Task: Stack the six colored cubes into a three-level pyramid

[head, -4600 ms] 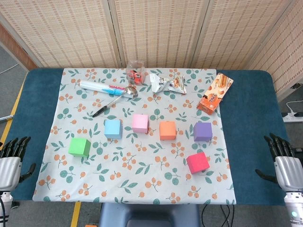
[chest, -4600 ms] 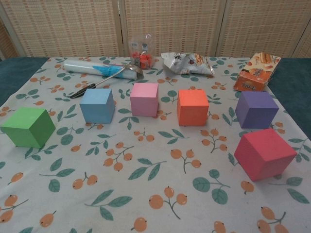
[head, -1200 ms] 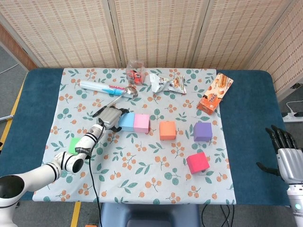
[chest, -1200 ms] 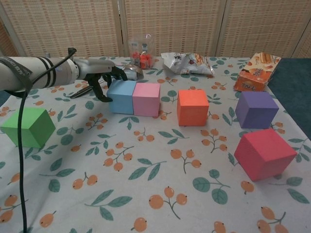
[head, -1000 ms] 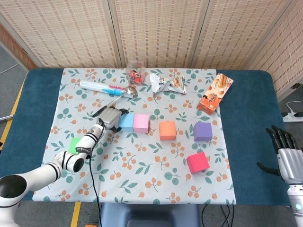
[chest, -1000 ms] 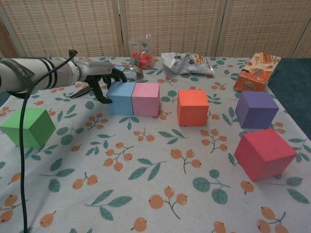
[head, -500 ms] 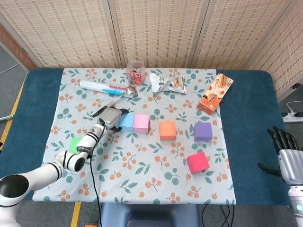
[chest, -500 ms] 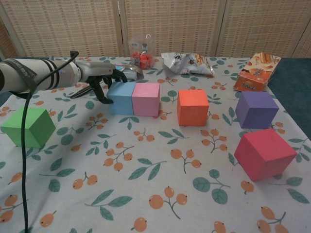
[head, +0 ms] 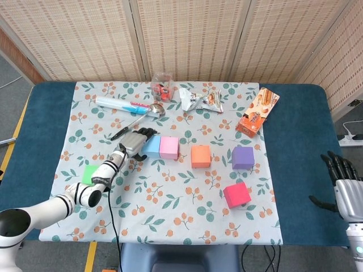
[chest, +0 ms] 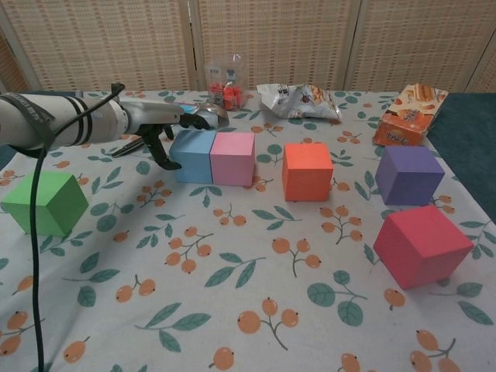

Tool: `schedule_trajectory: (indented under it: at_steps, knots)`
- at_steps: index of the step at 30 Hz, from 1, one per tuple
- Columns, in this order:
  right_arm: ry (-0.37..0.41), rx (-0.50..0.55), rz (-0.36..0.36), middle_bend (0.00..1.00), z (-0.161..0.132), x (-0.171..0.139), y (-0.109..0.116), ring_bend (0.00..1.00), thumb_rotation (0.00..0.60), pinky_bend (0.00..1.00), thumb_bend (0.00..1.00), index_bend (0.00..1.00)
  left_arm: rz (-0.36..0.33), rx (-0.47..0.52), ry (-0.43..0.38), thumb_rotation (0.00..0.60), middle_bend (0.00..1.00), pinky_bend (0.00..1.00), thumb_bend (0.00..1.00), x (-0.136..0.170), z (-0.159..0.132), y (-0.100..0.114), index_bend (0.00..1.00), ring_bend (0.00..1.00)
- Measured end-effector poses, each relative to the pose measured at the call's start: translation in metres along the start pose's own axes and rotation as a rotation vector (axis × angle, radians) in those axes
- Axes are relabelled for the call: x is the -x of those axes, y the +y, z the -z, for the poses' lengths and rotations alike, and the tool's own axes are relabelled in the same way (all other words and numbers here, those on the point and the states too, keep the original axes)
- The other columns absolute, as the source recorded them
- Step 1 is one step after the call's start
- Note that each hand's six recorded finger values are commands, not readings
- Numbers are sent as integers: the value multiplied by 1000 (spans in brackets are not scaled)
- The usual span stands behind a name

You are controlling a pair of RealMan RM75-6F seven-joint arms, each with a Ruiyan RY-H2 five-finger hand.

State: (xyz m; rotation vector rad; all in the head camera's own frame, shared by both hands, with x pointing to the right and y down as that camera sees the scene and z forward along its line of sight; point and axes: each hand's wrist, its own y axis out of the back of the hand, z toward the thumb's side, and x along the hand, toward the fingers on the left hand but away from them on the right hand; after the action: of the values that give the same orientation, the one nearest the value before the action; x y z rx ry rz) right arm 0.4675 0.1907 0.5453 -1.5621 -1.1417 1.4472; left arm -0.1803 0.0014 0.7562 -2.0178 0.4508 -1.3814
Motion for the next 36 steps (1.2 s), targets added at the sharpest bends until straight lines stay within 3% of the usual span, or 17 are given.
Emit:
schedule_trajectory:
  at_steps: [7,14,19,24,30,36]
  knots:
    - [88,24,-45,115,-18,12,1,26,600,182,0,3,-62,41,0,600,0,120,362,21,8,18,0,0]
    - [272,44,-155,236,-70,54,-10,52,600,212,0,151,-206,45,35,600,0,114,362,67,35,46,0,0]
    - [378,62,-272,234,-120,91,-34,54,600,215,0,117,-288,-25,40,600,0,112,361,106,45,51,45,0]
    - [440,93,-387,227,-178,127,-69,53,600,215,0,109,-311,-72,10,600,0,112,360,138,44,47,52,0]
    - [457,92,-432,227,-229,159,-103,53,600,215,0,150,-326,-90,-30,600,0,111,360,163,40,44,56,0]
    - [394,70,-463,226,-240,186,-127,55,600,215,0,182,-327,-56,-48,600,0,110,361,176,40,45,56,0]
